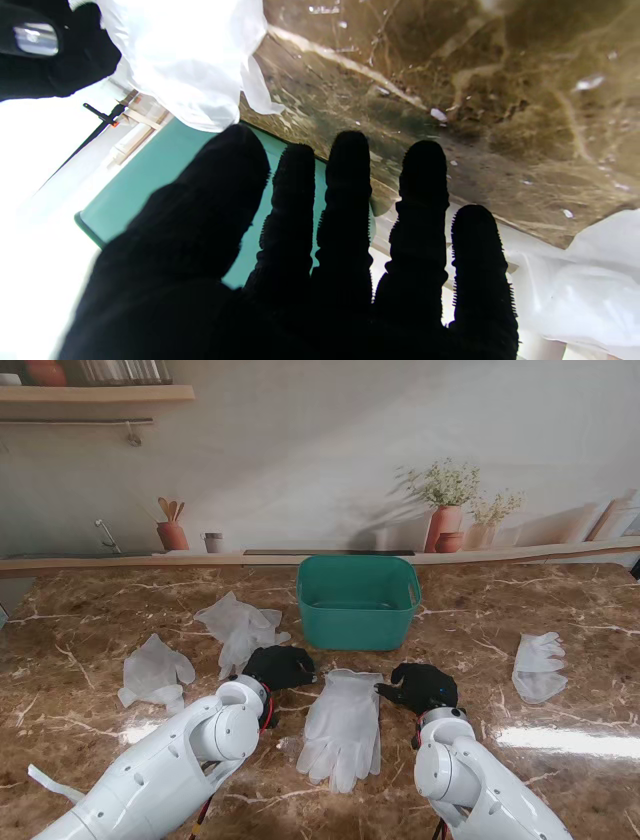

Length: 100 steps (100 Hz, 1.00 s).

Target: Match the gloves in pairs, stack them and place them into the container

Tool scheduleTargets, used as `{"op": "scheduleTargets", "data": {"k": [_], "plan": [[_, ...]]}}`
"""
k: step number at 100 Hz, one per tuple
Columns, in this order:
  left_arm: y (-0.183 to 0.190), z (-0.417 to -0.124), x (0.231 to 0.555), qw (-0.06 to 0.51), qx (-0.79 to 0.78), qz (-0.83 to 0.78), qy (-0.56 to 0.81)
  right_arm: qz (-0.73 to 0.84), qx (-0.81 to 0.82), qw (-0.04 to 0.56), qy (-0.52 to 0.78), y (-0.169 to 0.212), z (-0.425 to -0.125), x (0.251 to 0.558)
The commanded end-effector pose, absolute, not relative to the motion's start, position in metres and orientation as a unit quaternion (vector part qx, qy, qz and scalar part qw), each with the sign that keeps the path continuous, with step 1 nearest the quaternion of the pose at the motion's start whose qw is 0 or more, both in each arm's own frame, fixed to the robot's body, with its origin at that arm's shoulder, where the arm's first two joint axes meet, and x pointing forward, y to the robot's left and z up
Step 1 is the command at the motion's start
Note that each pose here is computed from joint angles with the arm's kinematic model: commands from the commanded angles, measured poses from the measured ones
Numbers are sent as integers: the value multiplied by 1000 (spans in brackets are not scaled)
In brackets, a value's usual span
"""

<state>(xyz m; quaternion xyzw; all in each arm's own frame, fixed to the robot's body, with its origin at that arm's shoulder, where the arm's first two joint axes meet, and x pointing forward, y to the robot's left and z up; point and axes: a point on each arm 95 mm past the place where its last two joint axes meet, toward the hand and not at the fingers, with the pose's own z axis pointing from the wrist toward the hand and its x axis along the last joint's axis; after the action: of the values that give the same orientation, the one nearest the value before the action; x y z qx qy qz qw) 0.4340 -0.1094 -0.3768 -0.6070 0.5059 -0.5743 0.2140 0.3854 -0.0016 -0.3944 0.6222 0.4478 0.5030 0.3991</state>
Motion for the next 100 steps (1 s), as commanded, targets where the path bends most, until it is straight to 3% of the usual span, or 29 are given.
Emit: {"op": "scheduleTargets", "data": {"k": [1,45,100], "plan": [[-113,-376,433,210,-603,-575,511,498,621,392,462,-2,-400,385],[-129,-381,438,184,-609,-563,527,496,573,392,522,21,-394,392],[-119,-372,423,191,-593,-587,516,478,546,391,566,57,-407,395]]}}
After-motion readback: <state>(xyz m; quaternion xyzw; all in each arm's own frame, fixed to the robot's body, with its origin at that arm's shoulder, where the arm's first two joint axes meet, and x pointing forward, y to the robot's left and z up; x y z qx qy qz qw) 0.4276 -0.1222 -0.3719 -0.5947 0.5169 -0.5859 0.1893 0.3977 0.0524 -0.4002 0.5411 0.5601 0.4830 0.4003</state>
